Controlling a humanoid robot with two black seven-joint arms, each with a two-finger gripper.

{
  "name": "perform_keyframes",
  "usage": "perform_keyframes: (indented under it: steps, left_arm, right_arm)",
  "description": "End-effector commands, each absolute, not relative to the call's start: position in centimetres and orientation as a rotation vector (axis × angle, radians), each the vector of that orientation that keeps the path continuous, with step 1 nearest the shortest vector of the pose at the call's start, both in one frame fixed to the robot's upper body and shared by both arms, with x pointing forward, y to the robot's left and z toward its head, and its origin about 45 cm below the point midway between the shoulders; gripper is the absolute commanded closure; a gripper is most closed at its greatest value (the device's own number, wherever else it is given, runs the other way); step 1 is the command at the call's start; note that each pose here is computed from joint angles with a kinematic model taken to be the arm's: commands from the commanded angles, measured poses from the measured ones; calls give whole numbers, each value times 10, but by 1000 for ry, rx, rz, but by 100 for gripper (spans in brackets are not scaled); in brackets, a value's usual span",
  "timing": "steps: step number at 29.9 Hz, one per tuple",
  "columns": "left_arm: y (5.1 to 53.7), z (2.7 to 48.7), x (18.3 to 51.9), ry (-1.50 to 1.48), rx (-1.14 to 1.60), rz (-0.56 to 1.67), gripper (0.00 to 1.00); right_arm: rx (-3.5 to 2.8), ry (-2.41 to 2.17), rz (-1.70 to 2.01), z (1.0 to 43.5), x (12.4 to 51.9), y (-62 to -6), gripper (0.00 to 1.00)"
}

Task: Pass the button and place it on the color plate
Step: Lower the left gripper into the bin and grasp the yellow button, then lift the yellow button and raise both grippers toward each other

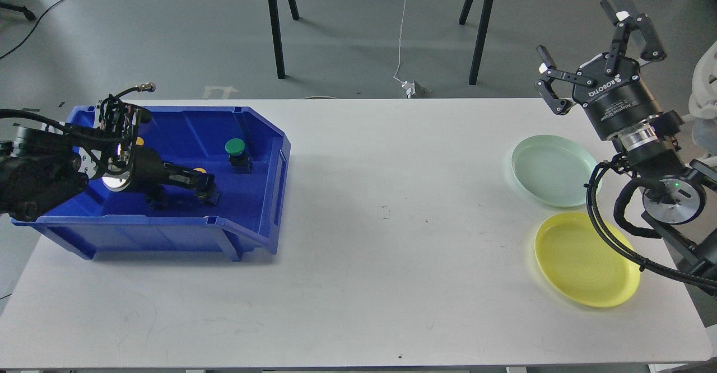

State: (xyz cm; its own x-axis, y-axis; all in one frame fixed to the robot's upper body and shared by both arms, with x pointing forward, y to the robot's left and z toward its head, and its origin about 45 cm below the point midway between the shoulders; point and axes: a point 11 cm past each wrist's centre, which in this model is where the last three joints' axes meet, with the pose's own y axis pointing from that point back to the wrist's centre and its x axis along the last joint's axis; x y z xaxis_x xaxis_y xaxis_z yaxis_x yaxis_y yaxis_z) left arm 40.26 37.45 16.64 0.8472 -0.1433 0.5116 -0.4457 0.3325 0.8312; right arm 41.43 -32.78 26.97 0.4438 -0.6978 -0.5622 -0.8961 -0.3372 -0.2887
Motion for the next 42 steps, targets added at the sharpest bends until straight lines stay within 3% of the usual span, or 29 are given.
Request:
perform_keyframes:
  steps: [1, 15, 23, 34, 42]
  left_arm:
    - [369, 186, 404, -573, 1186, 226, 82]
    - [337, 326, 380, -668, 801, 348, 82]
    - [303, 383, 381, -596, 454, 480, 82]
    - [192, 364, 386, -360, 90, 389, 82]
    - [159, 341, 395, -277, 6, 423, 82]
  right_arm:
    - [-2131, 1332, 462, 269, 415, -327, 1]
    - [-2087, 1315, 461, 271, 425, -318, 1]
    - [-2295, 1199, 306, 291, 432, -274, 1]
    - [-2582, 987, 82, 298, 421, -203, 3]
    - [-2678, 868, 70, 294, 412, -170, 5]
